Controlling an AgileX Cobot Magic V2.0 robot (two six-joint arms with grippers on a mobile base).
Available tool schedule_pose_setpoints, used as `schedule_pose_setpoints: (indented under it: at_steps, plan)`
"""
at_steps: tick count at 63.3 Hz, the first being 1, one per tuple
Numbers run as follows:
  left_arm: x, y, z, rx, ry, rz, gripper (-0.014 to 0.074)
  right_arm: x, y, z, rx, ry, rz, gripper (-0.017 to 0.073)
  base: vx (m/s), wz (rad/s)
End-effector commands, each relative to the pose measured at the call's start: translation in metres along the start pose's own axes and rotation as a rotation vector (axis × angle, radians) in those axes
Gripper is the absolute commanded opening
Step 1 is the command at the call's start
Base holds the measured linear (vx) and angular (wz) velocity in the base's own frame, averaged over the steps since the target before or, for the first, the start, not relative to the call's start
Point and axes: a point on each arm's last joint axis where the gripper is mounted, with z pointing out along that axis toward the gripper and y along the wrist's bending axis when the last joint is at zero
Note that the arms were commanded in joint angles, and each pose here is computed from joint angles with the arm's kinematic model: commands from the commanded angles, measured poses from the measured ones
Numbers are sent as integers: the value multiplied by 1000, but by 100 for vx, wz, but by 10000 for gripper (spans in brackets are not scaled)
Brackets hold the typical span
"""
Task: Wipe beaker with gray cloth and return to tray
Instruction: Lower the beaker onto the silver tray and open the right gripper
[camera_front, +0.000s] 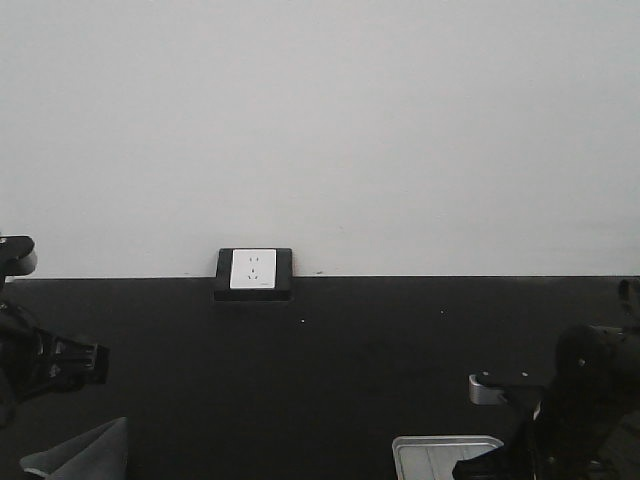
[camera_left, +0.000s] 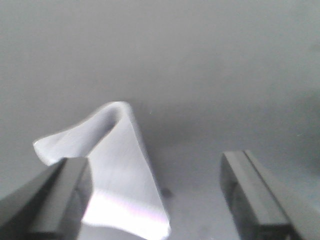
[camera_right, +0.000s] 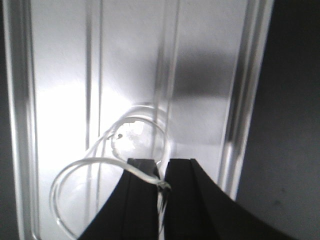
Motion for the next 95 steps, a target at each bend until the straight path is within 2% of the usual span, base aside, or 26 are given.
schedule_pose_setpoints:
  at_steps: [1, 8, 22, 35, 49, 57, 64, 78, 95]
  plan:
    - [-9, -3, -18, 16, -72, 2, 562, -16, 10, -23, -2, -98, -10, -8, 0, 0]
    - [-6, -2, -17, 9, -33, 5, 551, -24, 14, -22, 33, -58, -46, -8, 0, 0]
    - [-4, -2, -17, 5, -12, 23, 551, -26, 11, -13, 47, 4, -61, -5, 0, 0]
    - [-3, -2, -17, 5, -9, 31, 551, -25, 11, -13, 45, 14, -49, 15, 0, 0]
    - [-3, -2, -17, 5, -9, 31, 551, -24, 12, -13, 44, 17, -48, 95, 0, 0]
    - [-3, -2, -17, 5, -9, 32, 551, -24, 12, -13, 44, 23, -48, 160, 0, 0]
    - [-3, -2, -17, 5, -9, 56, 551, -24, 12, -13, 44, 22, -48, 223, 0, 0]
    - [-3, -2, -17, 5, -9, 56, 551, -30, 14, -23, 41, 8, -51, 344, 0, 0]
    - [-3, -2, -17, 5, -9, 56, 551, -46, 21, -62, 33, -20, -72, 362, 0, 0]
